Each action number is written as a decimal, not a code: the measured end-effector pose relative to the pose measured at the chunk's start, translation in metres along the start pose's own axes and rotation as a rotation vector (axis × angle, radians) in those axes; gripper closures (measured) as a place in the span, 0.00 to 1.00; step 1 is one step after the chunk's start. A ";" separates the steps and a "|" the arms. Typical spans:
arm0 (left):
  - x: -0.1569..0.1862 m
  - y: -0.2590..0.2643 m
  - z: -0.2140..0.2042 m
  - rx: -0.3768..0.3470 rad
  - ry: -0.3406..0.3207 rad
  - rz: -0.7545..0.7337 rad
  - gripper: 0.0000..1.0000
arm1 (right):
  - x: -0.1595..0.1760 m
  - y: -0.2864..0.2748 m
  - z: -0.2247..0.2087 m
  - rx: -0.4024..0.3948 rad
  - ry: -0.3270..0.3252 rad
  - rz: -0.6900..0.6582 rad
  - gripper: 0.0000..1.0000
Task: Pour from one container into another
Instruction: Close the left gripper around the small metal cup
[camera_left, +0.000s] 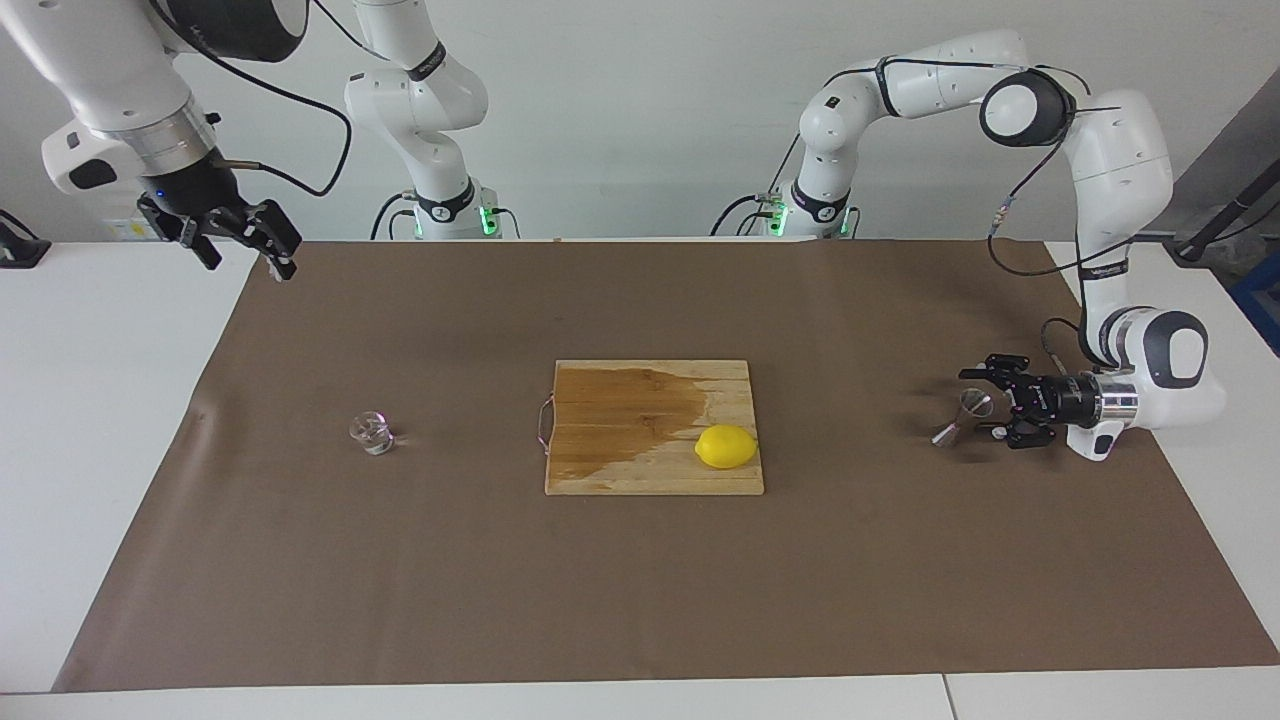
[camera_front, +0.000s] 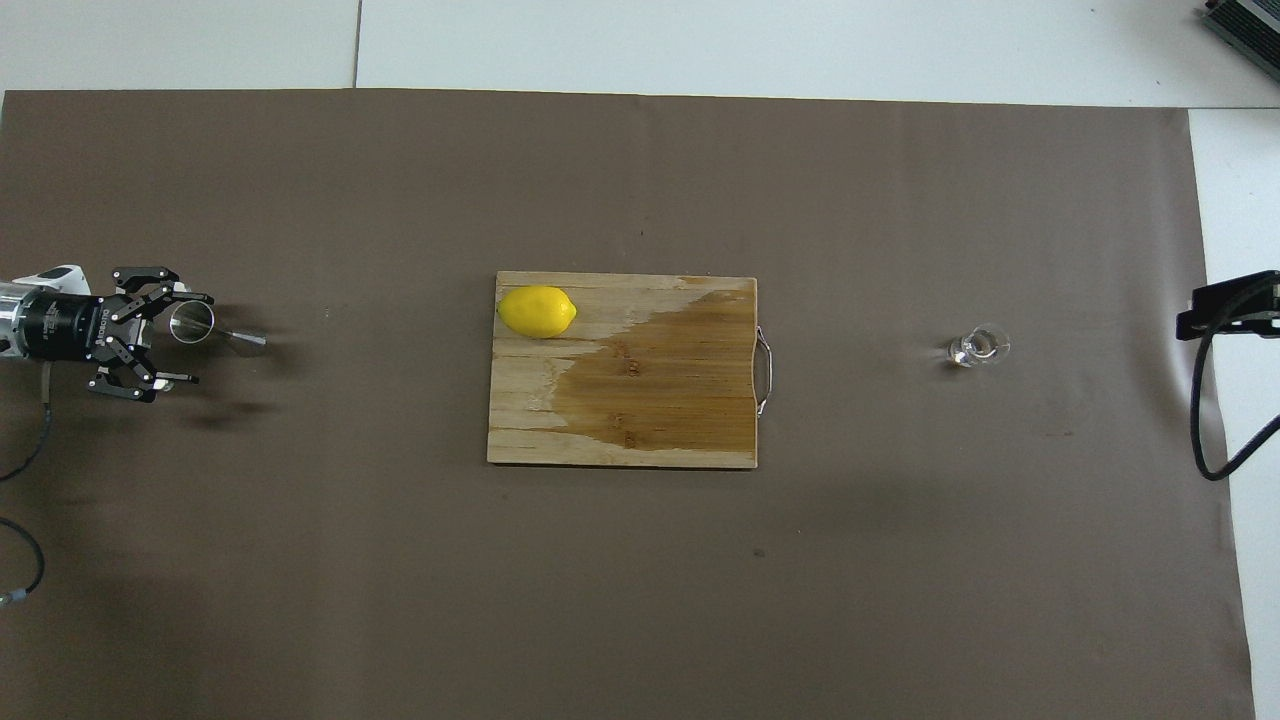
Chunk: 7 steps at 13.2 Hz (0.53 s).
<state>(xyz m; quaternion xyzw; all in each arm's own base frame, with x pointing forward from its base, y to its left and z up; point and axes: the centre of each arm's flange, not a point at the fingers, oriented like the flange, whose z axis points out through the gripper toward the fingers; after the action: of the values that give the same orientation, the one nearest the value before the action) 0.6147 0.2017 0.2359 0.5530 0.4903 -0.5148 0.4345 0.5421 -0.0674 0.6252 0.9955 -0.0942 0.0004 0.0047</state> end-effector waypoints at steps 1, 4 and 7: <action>-0.001 0.000 0.000 -0.003 -0.003 0.002 0.00 | 0.000 0.000 0.000 0.000 0.000 0.000 0.00; -0.002 0.001 0.000 -0.008 -0.011 0.012 0.00 | 0.000 0.000 0.000 0.000 0.000 0.000 0.00; -0.002 0.001 0.000 -0.011 -0.016 0.016 0.00 | 0.000 0.000 0.000 0.000 0.000 0.000 0.00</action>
<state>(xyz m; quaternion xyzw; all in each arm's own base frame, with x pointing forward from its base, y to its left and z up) 0.6159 0.2017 0.2381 0.5506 0.4851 -0.5130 0.4454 0.5421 -0.0674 0.6252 0.9955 -0.0942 0.0004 0.0047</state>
